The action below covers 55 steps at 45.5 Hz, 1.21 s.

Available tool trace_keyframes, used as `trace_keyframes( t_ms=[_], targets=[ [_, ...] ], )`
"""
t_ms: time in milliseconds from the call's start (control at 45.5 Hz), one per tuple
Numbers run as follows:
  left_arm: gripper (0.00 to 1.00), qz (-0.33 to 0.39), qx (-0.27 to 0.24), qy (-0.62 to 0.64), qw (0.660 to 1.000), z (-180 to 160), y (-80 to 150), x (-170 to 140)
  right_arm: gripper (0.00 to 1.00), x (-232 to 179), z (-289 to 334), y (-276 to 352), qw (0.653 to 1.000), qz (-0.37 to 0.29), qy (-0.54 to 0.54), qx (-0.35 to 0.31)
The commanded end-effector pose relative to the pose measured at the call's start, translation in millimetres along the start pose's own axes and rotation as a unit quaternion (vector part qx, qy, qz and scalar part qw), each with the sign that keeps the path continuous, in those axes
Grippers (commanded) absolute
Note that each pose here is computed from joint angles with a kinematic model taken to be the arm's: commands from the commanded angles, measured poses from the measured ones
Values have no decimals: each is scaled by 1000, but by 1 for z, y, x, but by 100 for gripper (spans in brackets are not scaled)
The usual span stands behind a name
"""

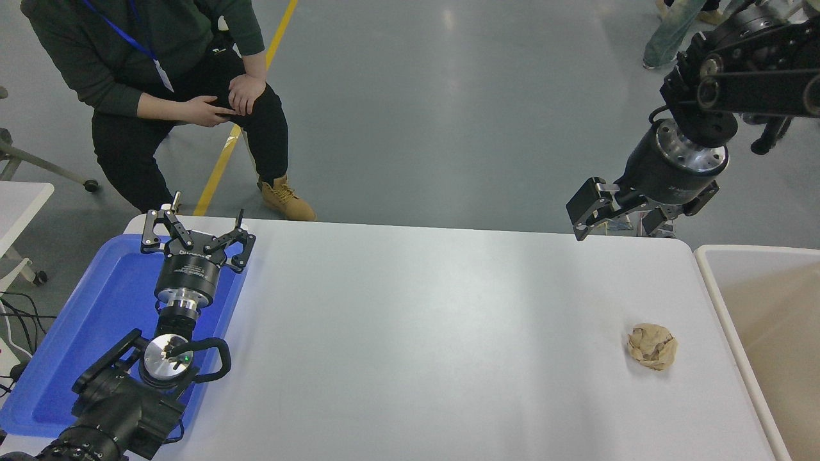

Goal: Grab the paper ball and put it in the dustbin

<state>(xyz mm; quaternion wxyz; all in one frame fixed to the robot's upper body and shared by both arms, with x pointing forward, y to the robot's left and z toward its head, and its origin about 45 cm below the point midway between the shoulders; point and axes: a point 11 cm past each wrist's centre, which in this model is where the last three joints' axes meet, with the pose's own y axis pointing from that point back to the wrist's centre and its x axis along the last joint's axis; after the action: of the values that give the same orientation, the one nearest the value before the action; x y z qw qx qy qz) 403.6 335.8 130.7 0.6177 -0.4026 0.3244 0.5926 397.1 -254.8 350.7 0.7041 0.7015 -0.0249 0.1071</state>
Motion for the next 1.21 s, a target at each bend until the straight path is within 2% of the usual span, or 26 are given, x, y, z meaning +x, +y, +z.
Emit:
trace_keyframes(
  t_ms=[0,615,879,1187],
  targets=[
    [100,0,0,0,1000,0,0,0,100,5,3,-1,1000,6,-9,1],
    [100,0,0,0,1000,0,0,0,100,58,46,10,993,100,-52,-32],
    [100,0,1,0,1000,0,0,0,100,43,72,-35,994,66,-69,-52],
    [100,0,1,0,1000,0,0,0,100,20,115,-99,986,109,-70,-105]
  ],
)
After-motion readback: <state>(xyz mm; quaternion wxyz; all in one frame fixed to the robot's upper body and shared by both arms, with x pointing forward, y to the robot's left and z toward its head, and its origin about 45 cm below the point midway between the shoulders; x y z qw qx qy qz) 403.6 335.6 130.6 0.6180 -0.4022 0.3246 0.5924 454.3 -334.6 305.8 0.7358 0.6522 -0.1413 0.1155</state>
